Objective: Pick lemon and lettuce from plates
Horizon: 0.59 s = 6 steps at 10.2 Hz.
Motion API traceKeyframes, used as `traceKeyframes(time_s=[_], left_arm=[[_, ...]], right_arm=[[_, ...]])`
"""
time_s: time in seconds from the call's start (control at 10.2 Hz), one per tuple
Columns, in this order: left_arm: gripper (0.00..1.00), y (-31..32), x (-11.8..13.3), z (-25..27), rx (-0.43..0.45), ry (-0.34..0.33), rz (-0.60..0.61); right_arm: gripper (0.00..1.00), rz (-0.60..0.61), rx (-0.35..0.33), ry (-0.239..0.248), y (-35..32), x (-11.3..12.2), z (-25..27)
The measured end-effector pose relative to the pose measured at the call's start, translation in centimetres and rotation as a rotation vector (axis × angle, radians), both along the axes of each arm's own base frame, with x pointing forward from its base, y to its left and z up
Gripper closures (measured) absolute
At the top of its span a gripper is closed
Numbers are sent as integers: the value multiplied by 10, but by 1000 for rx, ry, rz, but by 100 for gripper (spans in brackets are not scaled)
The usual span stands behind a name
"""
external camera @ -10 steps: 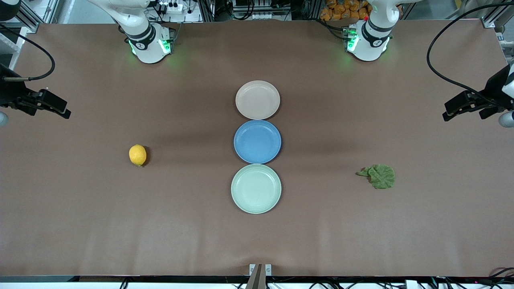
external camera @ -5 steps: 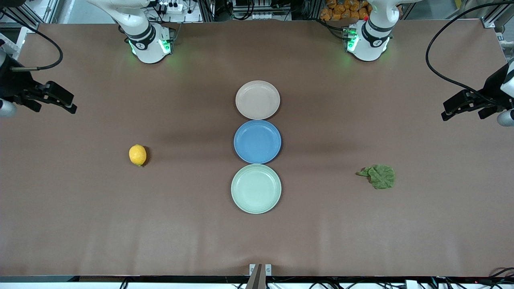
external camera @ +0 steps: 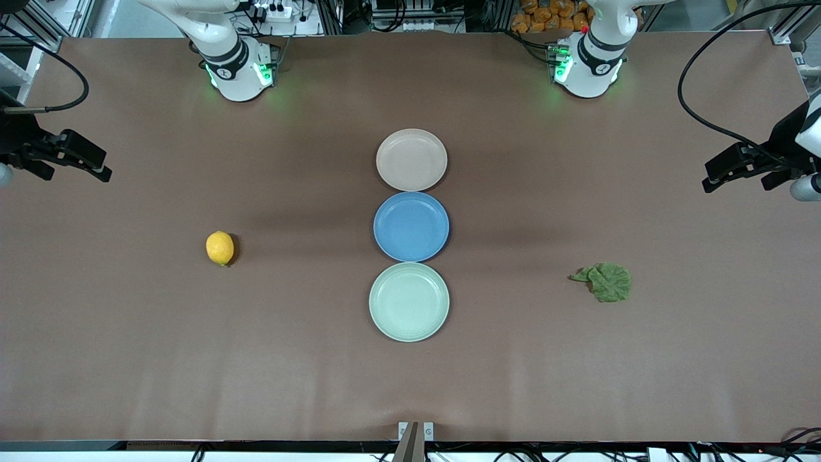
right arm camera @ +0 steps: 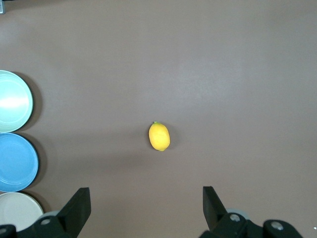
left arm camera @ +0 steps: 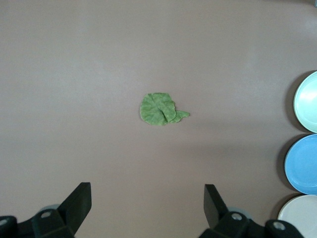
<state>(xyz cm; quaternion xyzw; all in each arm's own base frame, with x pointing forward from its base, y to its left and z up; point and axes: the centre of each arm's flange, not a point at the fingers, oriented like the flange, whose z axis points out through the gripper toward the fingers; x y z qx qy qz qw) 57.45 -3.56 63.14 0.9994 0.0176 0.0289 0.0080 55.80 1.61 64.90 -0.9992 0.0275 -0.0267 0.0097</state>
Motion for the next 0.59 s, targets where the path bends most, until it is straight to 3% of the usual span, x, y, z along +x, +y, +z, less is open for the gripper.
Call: traceKeyframes(time_s=[0.59], left_arm=[[0, 0, 0, 0, 0, 0, 0]], right_arm=[[0, -4, -1, -12, -2, -1, 5]])
